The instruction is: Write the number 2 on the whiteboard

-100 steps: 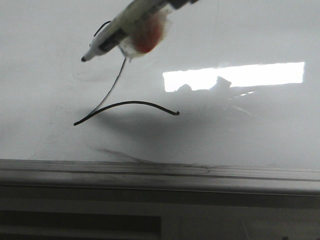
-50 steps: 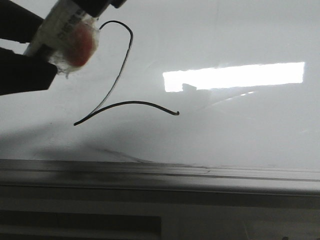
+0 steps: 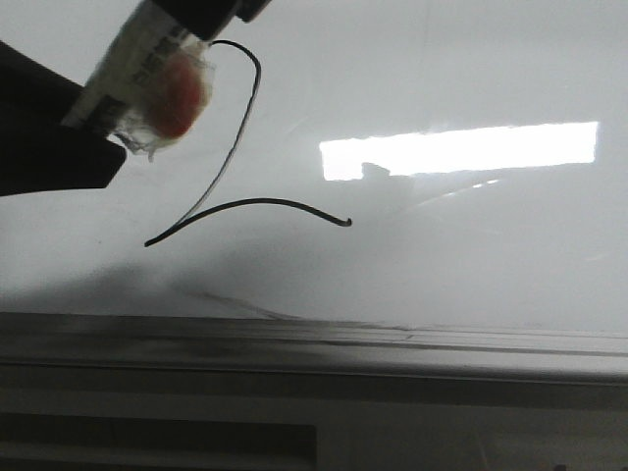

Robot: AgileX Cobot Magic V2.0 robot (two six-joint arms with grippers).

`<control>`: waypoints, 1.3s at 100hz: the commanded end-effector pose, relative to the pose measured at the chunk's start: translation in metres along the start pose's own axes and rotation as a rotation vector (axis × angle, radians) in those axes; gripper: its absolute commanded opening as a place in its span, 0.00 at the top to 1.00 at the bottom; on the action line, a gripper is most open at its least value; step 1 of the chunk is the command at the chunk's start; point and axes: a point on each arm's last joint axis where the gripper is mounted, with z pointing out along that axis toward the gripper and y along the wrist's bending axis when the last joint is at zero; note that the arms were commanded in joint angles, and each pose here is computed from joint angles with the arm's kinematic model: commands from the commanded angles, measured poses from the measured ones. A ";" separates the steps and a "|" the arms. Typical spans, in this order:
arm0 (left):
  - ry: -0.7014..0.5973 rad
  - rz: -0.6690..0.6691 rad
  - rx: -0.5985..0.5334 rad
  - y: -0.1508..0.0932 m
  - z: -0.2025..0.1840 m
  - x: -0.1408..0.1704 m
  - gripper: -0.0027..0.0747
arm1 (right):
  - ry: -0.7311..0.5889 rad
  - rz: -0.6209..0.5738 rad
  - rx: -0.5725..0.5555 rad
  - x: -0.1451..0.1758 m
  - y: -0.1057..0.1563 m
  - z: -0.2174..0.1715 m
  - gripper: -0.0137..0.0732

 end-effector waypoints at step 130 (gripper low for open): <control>0.115 -1.277 -0.261 0.033 0.014 0.032 0.99 | -0.203 -0.017 0.429 -0.024 -0.048 -0.070 0.25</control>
